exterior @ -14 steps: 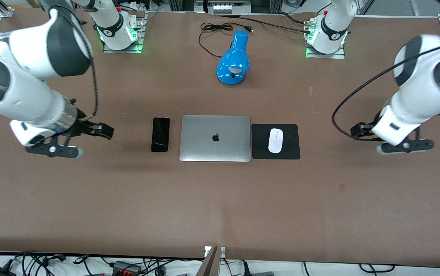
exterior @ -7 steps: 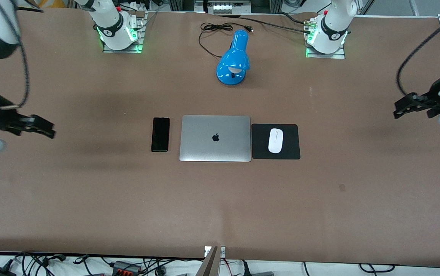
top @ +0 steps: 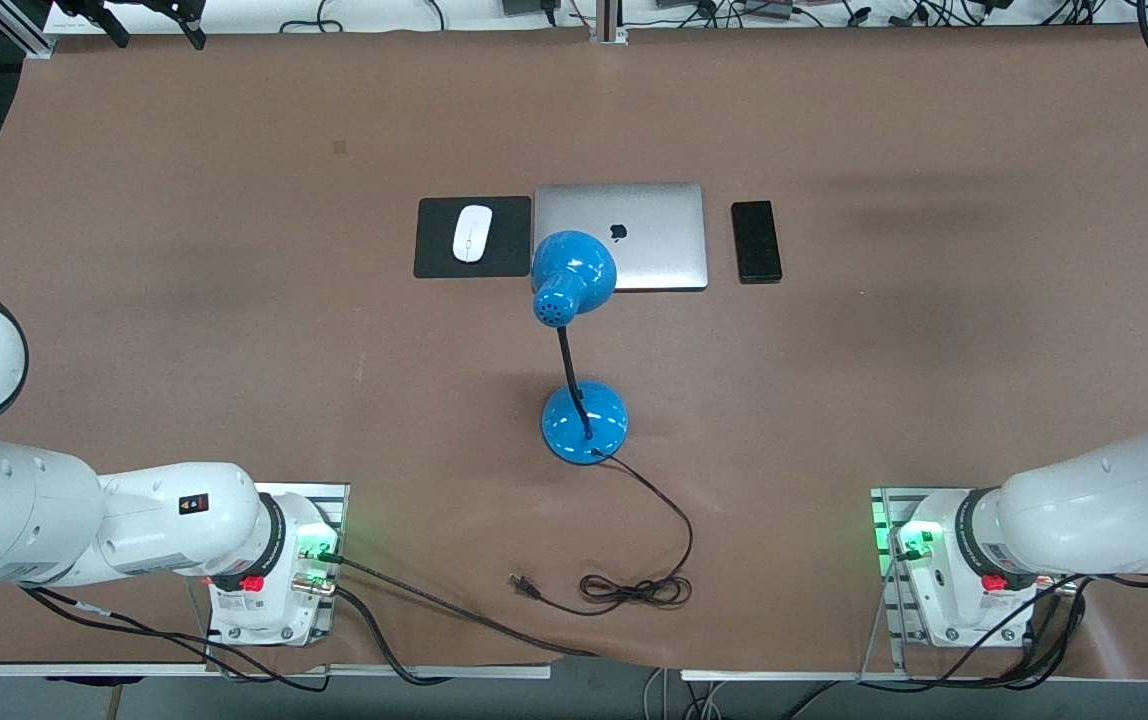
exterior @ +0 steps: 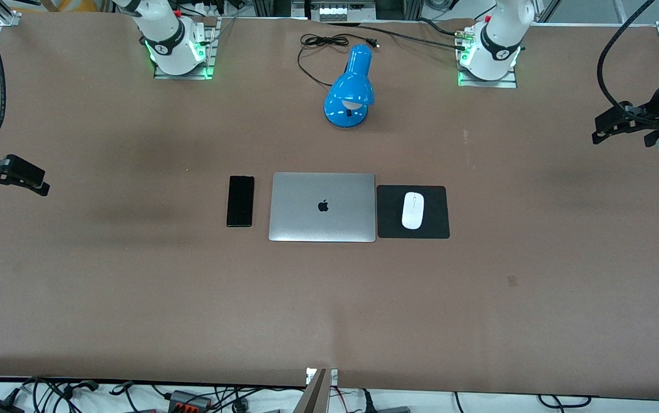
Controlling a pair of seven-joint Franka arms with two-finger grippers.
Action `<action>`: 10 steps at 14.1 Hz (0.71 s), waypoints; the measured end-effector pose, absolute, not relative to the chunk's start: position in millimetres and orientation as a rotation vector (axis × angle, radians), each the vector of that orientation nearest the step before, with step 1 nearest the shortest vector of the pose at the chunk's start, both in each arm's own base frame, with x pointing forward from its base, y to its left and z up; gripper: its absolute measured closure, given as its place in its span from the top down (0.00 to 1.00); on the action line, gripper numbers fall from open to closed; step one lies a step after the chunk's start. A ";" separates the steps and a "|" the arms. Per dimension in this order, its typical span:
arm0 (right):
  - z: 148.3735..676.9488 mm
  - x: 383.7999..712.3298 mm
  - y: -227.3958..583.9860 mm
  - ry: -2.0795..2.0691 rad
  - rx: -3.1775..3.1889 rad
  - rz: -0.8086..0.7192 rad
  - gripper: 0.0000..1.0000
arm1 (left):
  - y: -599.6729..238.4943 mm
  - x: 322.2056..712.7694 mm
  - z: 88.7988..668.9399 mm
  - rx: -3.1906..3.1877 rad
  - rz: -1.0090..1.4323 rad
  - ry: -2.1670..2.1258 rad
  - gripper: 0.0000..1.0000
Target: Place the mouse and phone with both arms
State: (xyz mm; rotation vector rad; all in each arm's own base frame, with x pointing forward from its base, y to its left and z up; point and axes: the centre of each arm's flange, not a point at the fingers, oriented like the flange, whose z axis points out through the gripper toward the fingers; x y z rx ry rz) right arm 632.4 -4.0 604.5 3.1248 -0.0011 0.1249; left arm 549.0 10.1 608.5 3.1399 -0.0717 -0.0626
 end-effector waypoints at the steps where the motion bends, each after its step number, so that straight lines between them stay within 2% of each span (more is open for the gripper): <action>1: 601.5 626.3 -5.7 -0.004 3.122 0.125 1.00 | 9.9 549.2 606.3 3.140 -0.059 -0.072 1.00; 7: 588.8 573.5 -14.4 -0.024 3.123 0.111 1.00 | 9.7 548.0 606.3 3.146 0.012 -0.070 1.00; 10: 596.7 564.9 -13.2 -0.018 3.123 0.128 1.00 | 10.0 548.6 605.4 3.146 0.016 -0.069 1.00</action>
